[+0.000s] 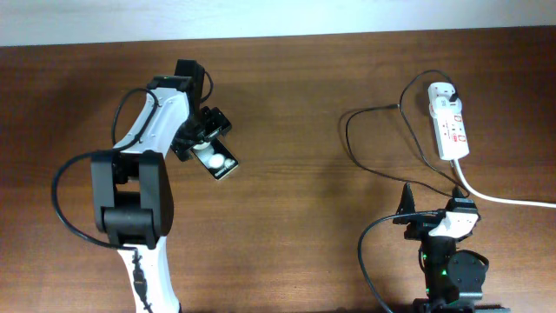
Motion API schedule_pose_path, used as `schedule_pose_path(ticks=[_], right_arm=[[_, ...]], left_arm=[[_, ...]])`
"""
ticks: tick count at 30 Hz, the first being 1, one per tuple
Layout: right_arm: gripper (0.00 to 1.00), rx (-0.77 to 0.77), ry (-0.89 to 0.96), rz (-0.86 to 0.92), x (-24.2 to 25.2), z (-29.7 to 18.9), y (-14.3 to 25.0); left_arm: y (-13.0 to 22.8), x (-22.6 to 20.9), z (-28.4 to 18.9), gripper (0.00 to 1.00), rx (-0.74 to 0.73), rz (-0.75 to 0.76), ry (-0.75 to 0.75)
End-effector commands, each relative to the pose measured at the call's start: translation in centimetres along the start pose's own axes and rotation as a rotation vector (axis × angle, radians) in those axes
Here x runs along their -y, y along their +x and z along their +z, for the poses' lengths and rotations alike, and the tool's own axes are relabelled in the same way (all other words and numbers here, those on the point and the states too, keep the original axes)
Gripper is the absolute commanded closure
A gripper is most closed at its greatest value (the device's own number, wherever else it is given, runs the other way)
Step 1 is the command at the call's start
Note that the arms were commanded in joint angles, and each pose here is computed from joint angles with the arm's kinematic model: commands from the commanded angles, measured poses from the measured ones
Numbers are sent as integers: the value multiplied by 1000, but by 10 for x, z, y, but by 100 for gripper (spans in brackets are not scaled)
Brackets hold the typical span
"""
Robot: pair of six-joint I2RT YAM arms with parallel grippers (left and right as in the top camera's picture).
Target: Plug charger to phone and switch on socket
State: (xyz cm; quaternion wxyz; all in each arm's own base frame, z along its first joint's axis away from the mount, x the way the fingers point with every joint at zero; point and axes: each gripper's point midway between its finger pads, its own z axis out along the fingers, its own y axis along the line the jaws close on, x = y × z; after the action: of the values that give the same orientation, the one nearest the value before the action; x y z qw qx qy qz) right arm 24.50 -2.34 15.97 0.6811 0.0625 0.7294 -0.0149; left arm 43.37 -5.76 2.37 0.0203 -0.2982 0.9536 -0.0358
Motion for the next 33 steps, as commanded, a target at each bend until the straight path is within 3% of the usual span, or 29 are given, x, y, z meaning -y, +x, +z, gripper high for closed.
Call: schedule_pose_path(ticks=[1, 9, 13, 14, 16, 22, 25, 29, 33], right_arm=[[1, -6, 5, -7, 2, 0, 4], [1, -6, 5, -7, 2, 0, 4], [1, -7, 5, -7, 2, 0, 4], [1, -7, 5, -7, 2, 0, 4], [1, -7, 5, -7, 2, 0, 4], [1, -7, 5, -7, 2, 0, 4], [2, -7, 5, -7, 2, 0, 4], [1, -7, 5, -7, 2, 0, 4], [1, -6, 5, -7, 2, 0, 4]], left_arm=[[4, -4, 30, 1, -49, -16, -34], [20, -12, 61, 0, -137, -20, -77], [27, -18, 59, 16, -167, -21, -103], [29, -19, 58, 28, -174, -3, -108], [32, -15, 59, 32, -175, 45, -104], [40, -4, 58, 32, -186, 255, -80], [42, -4, 49, 30, -204, 278, -87], [45, 19, 12, 27, -262, 330, 10], [45, 26, -26, 30, -279, 354, 22]])
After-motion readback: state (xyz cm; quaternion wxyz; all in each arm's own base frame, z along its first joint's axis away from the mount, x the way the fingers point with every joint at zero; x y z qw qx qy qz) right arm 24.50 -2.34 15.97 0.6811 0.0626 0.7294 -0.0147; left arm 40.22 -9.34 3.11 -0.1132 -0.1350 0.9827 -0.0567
